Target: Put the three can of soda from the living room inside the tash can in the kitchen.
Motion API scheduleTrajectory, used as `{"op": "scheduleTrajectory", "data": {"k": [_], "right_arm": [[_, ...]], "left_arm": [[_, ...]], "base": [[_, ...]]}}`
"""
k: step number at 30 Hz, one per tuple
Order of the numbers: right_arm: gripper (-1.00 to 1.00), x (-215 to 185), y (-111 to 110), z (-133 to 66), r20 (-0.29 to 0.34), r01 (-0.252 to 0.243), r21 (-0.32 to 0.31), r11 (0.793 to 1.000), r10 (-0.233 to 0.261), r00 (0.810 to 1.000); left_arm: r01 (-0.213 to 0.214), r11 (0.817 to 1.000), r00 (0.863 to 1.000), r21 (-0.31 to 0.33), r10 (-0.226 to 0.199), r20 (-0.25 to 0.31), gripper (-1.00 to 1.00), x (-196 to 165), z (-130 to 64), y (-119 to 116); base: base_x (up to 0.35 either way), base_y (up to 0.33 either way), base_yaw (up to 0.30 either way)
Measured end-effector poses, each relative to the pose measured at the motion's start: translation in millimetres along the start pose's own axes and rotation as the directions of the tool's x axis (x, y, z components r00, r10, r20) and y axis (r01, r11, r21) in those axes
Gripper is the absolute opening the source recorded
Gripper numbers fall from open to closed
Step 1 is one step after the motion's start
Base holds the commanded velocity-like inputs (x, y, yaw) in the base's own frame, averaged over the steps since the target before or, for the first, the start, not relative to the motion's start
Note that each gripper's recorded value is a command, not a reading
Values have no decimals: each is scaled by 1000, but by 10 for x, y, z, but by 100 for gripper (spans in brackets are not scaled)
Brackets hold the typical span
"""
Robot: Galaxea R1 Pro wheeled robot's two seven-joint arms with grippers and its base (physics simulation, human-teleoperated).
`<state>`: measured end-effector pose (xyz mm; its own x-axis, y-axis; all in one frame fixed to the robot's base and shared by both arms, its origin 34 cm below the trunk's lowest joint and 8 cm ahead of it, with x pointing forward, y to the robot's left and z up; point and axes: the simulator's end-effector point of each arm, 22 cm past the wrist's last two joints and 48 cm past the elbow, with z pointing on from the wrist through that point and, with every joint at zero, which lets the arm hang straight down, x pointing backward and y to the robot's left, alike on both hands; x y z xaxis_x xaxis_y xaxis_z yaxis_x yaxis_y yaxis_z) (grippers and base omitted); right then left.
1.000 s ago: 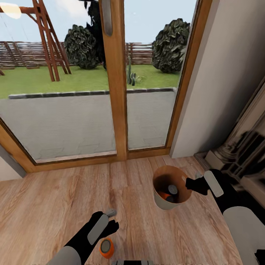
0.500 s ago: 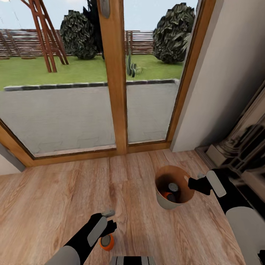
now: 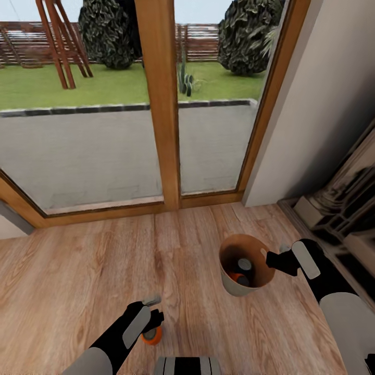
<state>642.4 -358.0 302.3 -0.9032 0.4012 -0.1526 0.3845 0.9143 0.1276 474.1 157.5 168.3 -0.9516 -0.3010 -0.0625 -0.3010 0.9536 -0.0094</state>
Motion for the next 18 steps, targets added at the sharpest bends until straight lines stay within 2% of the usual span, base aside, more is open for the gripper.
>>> {"op": "scheduleTrajectory", "data": {"k": [11,18], "right_arm": [[-100,115,-68,231,-38,-2,17,1000,2,999],[-100,199,-111,379,-64,-3,28,1000,5,998]], "left_arm": [[-2,1000,999,8,3,-39,100,140,169,-6],[-2,1000,999,2,2,-37,100,25,242,7]], "base": [[0,0,0],[0,0,0]]}}
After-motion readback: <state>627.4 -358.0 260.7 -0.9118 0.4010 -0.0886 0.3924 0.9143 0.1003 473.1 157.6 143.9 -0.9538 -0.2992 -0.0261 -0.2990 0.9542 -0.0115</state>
